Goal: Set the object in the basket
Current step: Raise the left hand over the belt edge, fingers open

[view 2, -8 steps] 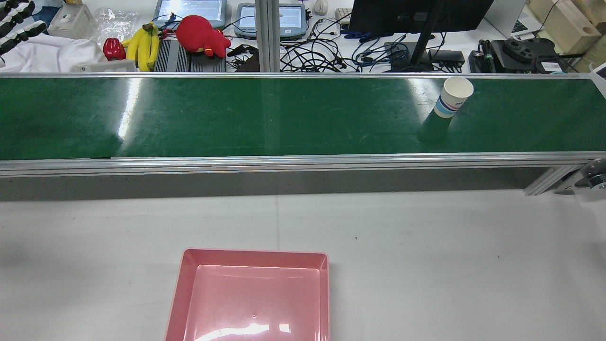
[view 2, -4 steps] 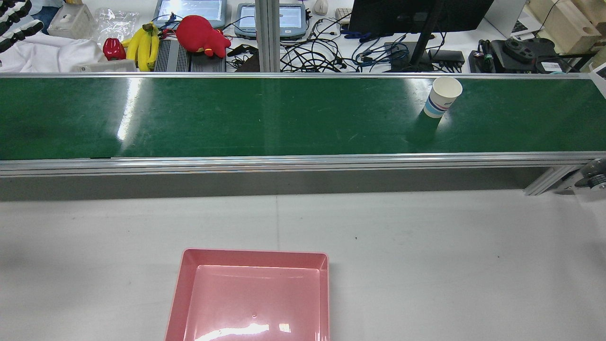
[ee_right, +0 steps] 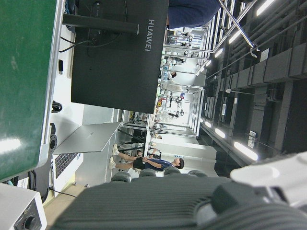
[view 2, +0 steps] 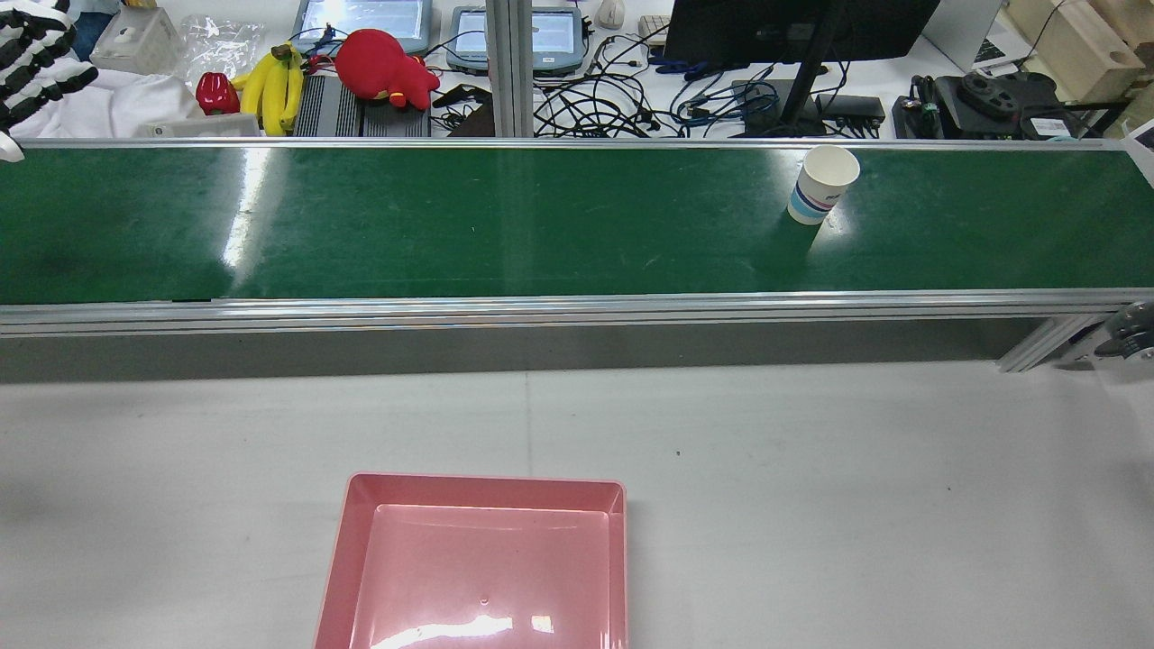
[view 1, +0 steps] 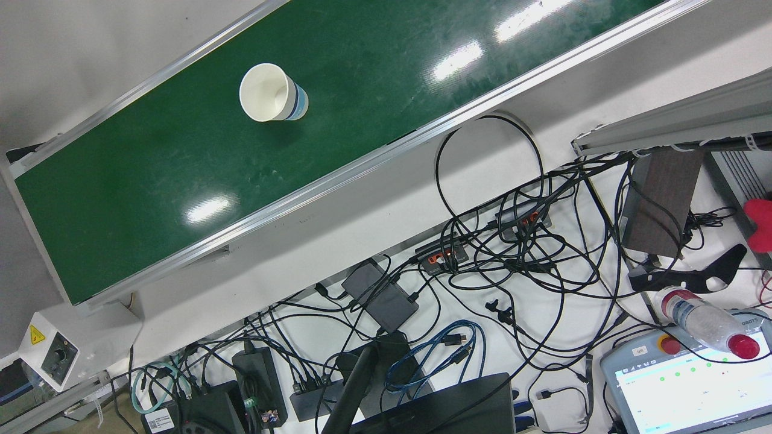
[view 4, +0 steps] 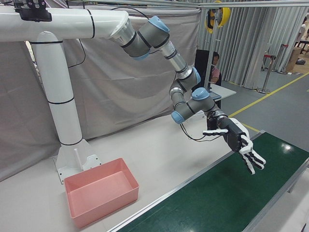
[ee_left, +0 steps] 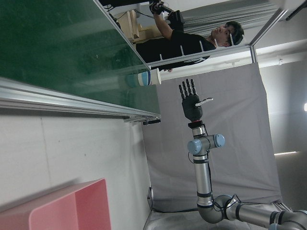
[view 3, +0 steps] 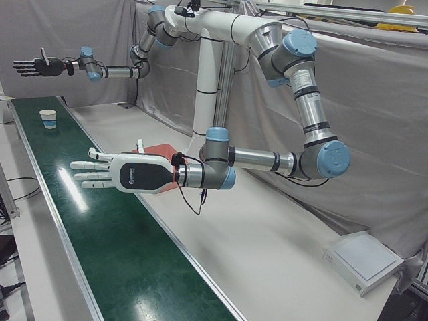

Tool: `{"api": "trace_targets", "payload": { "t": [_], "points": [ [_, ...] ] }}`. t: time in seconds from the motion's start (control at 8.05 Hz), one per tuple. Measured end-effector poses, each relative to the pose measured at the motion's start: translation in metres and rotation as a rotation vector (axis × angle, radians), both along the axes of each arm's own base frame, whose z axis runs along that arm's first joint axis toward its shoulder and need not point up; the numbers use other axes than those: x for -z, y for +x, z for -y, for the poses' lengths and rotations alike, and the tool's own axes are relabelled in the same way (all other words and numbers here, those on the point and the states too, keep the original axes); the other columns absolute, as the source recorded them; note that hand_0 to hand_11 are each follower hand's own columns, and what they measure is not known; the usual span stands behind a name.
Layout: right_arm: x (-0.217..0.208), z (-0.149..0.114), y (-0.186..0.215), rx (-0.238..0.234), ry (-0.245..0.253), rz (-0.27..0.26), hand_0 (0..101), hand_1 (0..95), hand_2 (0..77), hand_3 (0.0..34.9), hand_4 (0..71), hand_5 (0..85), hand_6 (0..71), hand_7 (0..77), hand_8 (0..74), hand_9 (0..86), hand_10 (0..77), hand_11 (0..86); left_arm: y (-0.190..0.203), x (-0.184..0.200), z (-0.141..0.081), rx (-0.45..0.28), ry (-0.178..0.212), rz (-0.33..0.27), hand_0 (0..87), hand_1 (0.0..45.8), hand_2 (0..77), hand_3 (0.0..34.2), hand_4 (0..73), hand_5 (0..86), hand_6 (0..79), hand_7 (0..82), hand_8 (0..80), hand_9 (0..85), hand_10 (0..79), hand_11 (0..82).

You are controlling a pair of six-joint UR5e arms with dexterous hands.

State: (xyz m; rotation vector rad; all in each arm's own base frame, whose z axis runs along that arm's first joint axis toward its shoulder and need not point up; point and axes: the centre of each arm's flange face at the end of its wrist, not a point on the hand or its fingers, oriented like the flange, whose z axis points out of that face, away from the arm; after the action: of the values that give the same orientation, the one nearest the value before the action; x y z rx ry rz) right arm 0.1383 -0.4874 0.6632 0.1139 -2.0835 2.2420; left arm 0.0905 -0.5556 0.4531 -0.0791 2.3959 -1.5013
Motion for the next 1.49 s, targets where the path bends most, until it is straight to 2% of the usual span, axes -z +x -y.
{"api": "trace_targets", "payload": {
  "t": [0.25, 0.62, 0.75, 0.87, 0.99, 1.12, 1.49],
  "points": [
    [0.000, 0.000, 0.000, 0.000, 0.000, 0.001, 0, 0.0, 0.5, 0.0, 0.0, 0.0, 0.0, 0.5, 0.0, 0.0, 0.0, 0.0, 0.025, -0.007, 0.005, -0.019, -0.018, 0.042, 56.8, 14.7, 0.5, 5.3, 0.5, 43.6, 1.6, 1.1, 0.0, 0.5, 4.4, 9.3],
    [0.000, 0.000, 0.000, 0.000, 0.000, 0.001, 0, 0.0, 0.5, 0.0, 0.0, 0.0, 0.0, 0.5, 0.0, 0.0, 0.0, 0.0, 0.054, -0.013, 0.054, -0.012, -0.031, 0.084, 55.7, 13.1, 0.5, 5.1, 0.5, 43.6, 1.6, 1.1, 0.0, 0.5, 4.4, 9.3],
    [0.000, 0.000, 0.000, 0.000, 0.000, 0.000, 0, 0.0, 0.5, 0.0, 0.0, 0.0, 0.0, 0.5, 0.0, 0.0, 0.0, 0.0, 0.059, -0.016, 0.063, -0.005, -0.027, 0.103, 55.7, 13.1, 0.5, 3.9, 0.5, 43.6, 1.6, 1.1, 0.0, 0.5, 4.4, 9.3],
    [0.000, 0.000, 0.000, 0.000, 0.000, 0.000, 0, 0.0, 0.5, 0.0, 0.0, 0.0, 0.0, 0.5, 0.0, 0.0, 0.0, 0.0, 0.060, -0.018, 0.067, 0.000, -0.023, 0.118, 55.6, 13.1, 0.5, 4.7, 0.5, 42.0, 1.6, 1.1, 0.0, 0.5, 4.4, 9.3],
    [0.000, 0.000, 0.000, 0.000, 0.000, 0.001, 0, 0.0, 0.5, 0.0, 0.0, 0.0, 0.0, 0.5, 0.0, 0.0, 0.0, 0.0, 0.062, -0.019, 0.068, 0.003, -0.021, 0.128, 55.7, 10.4, 0.5, 4.7, 0.5, 42.0, 1.6, 1.1, 0.0, 0.5, 4.4, 9.3],
    [0.000, 0.000, 0.000, 0.000, 0.000, 0.001, 0, 0.0, 0.5, 0.0, 0.0, 0.0, 0.0, 0.5, 0.0, 0.0, 0.0, 0.0, 0.067, -0.019, 0.069, 0.000, -0.021, 0.136, 55.6, 12.0, 0.5, 4.7, 0.5, 42.0, 1.6, 1.1, 0.0, 0.5, 4.4, 7.6],
    [0.000, 0.000, 0.000, -0.001, 0.000, 0.001, 0, 0.0, 0.5, 0.0, 0.0, 0.0, 0.0, 0.5, 0.0, 0.0, 0.0, 0.0, 0.077, -0.030, 0.078, -0.003, -0.030, 0.160, 55.6, 12.0, 0.5, 5.0, 0.5, 42.0, 1.6, 1.1, 0.0, 0.5, 4.4, 8.7]
  ]
}}
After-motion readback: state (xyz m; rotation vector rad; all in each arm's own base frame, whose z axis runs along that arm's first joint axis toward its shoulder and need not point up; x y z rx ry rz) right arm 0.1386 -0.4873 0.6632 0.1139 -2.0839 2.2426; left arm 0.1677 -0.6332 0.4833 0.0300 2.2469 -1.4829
